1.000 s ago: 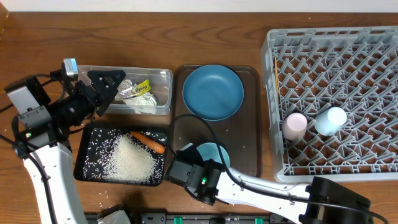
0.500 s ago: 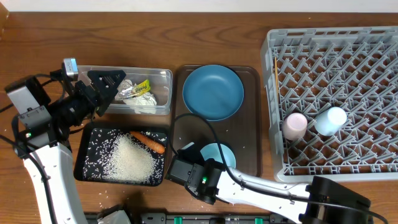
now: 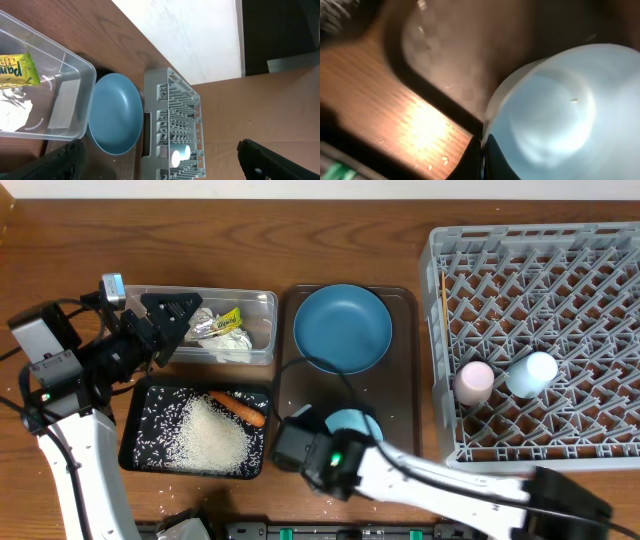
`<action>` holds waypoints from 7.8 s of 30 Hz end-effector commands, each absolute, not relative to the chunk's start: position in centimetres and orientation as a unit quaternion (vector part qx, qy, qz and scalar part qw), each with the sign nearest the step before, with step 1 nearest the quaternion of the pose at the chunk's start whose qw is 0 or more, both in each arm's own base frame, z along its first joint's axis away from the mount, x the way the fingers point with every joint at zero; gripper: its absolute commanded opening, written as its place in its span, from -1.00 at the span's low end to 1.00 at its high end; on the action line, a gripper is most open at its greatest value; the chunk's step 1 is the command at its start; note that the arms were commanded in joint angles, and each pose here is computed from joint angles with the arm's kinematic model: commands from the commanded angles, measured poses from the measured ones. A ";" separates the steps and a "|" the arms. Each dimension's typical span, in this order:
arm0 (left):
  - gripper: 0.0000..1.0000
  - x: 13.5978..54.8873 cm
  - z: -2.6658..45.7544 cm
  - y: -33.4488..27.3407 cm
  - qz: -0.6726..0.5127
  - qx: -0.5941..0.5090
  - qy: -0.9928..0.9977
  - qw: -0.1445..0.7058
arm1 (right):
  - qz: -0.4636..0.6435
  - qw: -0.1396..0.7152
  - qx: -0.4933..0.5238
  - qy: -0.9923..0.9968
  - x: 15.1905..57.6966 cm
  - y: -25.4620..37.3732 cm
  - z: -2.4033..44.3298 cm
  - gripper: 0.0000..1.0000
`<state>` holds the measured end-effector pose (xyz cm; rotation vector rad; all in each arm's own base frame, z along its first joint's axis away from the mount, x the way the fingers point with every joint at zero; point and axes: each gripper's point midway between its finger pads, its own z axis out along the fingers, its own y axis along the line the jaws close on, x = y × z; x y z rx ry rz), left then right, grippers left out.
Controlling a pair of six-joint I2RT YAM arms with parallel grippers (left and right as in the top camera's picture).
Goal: Sort waste into correct bins and load items into the dishwasher rack
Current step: 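Lift the bowl and carry it right into the dish rack, then release the bowl in the rack and lift the right gripper away, then move the right gripper left to the blue plate and grasp its rim, then lift the blue plate and carry it right into the dish rack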
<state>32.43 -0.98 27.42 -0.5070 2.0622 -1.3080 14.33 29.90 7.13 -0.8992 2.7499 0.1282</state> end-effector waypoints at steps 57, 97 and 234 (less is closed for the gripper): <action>0.97 32.4 27.9 -0.8 -0.496 -0.195 0.782 0.323 | 0.496 0.377 -0.206 0.755 33.7 9.2 26.4 -0.98; 0.97 32.4 27.9 -0.8 -0.496 -0.195 0.782 0.323 | 0.599 0.320 0.008 0.734 38.5 -0.6 17.8 -0.80; 0.97 32.4 27.9 -0.8 -0.496 -0.195 0.782 0.323 | 0.554 0.436 -0.227 0.672 35.5 5.9 31.5 -0.98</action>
